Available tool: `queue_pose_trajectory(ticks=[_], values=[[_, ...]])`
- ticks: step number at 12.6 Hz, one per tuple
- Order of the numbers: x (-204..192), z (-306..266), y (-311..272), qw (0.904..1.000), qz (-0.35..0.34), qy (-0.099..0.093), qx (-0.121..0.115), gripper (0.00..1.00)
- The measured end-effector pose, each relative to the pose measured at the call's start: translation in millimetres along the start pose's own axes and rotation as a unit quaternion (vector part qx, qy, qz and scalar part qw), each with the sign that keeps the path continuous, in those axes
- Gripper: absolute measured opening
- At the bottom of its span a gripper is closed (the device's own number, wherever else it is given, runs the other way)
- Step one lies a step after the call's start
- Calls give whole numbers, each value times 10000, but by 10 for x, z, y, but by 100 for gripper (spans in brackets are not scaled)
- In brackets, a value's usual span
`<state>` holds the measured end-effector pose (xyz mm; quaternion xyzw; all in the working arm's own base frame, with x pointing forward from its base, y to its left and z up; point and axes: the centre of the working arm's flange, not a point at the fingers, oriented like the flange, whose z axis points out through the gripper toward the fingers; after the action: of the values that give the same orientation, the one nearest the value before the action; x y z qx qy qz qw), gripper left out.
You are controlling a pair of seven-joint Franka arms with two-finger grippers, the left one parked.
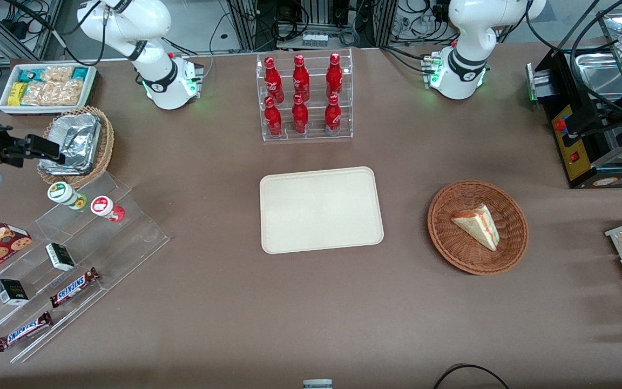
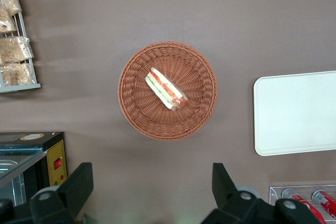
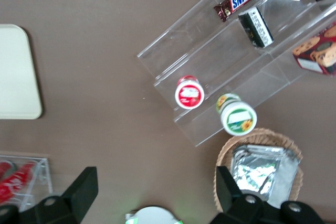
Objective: Place green gum on tray
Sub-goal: 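Lower the right gripper onto the green-labelled gum jar on the acrylic stand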
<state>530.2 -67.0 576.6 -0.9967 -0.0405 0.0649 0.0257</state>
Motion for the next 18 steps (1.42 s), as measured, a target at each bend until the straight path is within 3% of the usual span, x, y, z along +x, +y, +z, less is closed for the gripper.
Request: queue_pose_trajectory(ticks=[3, 5, 8, 13, 18], values=[[-40, 338, 298, 9959, -848, 306, -98, 100], [-141, 543, 398, 9866, -1495, 548, -368, 100], [-372, 867, 686, 9735, -2097, 761, -497, 100], [-461, 1293, 874, 9646, -2399, 921, -596, 100], [-463, 1519, 936, 9650, -2388, 907, -598, 100]])
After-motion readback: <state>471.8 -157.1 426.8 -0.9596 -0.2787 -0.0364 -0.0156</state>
